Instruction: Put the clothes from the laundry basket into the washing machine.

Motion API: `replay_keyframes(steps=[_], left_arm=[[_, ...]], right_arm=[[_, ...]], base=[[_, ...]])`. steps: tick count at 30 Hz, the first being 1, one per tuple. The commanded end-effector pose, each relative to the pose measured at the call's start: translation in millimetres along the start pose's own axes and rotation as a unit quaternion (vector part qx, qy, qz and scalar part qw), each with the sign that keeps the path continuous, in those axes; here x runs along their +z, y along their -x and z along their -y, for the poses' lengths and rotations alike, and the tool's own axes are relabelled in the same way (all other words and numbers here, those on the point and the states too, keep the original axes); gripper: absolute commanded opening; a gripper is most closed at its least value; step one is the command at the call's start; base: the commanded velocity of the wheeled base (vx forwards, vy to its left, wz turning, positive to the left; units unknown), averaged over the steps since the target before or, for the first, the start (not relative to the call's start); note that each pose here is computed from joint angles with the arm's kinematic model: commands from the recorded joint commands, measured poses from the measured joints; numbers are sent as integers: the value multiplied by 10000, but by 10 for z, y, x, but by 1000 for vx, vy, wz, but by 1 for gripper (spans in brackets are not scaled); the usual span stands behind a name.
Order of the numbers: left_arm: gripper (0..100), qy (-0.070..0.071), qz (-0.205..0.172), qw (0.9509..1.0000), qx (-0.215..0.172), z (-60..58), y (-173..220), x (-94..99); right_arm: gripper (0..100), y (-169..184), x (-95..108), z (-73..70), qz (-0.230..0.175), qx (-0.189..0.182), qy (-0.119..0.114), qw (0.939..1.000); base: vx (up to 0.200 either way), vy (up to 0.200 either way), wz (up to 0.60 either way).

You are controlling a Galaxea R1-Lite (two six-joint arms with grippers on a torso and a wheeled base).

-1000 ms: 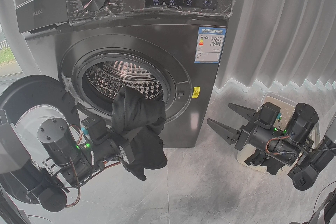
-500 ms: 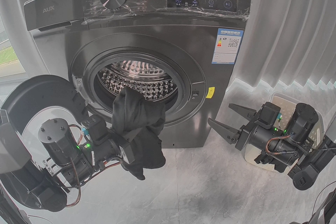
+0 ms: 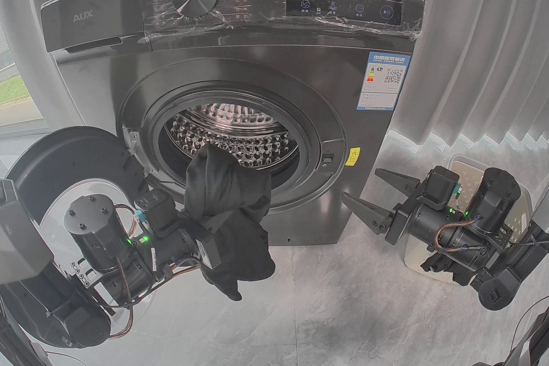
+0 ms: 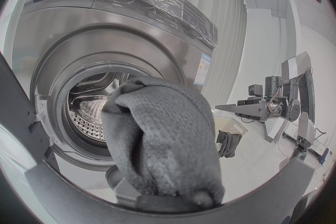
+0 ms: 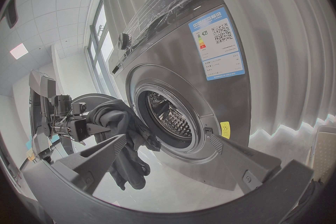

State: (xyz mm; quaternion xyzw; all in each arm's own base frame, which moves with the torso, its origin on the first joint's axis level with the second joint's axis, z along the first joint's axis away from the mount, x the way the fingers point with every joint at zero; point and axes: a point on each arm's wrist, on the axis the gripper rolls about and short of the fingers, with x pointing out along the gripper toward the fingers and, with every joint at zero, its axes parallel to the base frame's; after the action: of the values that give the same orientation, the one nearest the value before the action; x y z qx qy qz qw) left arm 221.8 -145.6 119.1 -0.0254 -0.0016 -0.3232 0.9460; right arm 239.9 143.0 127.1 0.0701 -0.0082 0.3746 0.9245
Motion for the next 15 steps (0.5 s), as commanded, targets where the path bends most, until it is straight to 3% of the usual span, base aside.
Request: replay_keyframes(steps=[1,15], left_arm=[[0,4,-21,10000,-8,4,9,-8],[0,-55,-53,10000,-22,12,15,-21]], right_arm=[[100,-3,-4,-6,-6,16,-1,10000],[100,-7,-13,-8,-22,22,-5,10000]], base=[[0,0,0],[0,0,0]])
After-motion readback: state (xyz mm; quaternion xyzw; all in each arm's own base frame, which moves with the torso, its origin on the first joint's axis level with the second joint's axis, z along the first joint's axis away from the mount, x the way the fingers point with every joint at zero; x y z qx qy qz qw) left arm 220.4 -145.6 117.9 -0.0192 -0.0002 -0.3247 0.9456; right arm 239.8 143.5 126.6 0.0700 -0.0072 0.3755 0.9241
